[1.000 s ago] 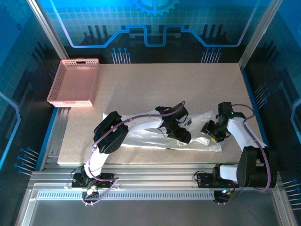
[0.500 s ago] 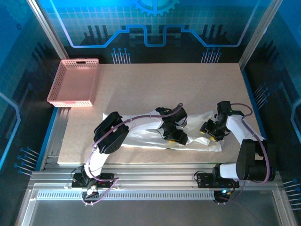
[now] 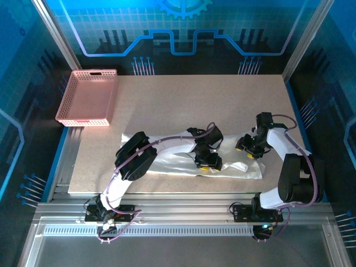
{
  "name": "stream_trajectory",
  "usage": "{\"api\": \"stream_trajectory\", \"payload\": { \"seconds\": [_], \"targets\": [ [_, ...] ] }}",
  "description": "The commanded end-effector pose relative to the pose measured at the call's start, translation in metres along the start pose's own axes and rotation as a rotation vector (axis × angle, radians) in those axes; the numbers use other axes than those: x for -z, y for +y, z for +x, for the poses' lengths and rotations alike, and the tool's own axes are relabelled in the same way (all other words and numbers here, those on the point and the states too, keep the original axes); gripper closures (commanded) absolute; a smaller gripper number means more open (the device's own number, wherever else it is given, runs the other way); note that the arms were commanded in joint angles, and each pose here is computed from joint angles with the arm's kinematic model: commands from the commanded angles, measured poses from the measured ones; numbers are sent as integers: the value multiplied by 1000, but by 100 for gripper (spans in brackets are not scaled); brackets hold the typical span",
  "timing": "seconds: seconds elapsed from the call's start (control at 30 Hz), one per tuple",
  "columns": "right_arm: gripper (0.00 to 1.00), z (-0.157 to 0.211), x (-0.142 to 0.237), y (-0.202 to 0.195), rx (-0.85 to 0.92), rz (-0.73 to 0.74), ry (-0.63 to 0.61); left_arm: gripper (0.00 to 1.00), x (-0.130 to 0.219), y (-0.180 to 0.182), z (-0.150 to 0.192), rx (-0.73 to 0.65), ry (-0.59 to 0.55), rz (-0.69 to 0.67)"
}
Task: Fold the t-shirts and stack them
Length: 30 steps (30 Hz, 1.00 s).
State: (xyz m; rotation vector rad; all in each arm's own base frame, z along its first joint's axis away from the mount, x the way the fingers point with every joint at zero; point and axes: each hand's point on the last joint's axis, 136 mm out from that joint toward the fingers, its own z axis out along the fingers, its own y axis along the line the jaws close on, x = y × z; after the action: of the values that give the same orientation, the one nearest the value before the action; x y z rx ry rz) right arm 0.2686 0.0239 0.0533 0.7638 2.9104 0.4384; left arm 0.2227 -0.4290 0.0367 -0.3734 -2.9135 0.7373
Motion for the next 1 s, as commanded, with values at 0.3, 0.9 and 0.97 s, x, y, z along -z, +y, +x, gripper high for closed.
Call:
{"api": "stream_trajectory", "payload": {
  "seconds": [0.3, 0.9, 0.97],
  "targets": [
    [48, -19, 1, 15, 37, -47, -4, 65, -12, -1, 6, 72, 29, -45],
    [47, -12, -5, 19, 54, -52, 19, 100, 18, 14, 20, 39, -4, -86],
    [47, -9, -6, 17, 55, -44, 25, 100, 18, 18, 23, 37, 2, -94]
  ]
}}
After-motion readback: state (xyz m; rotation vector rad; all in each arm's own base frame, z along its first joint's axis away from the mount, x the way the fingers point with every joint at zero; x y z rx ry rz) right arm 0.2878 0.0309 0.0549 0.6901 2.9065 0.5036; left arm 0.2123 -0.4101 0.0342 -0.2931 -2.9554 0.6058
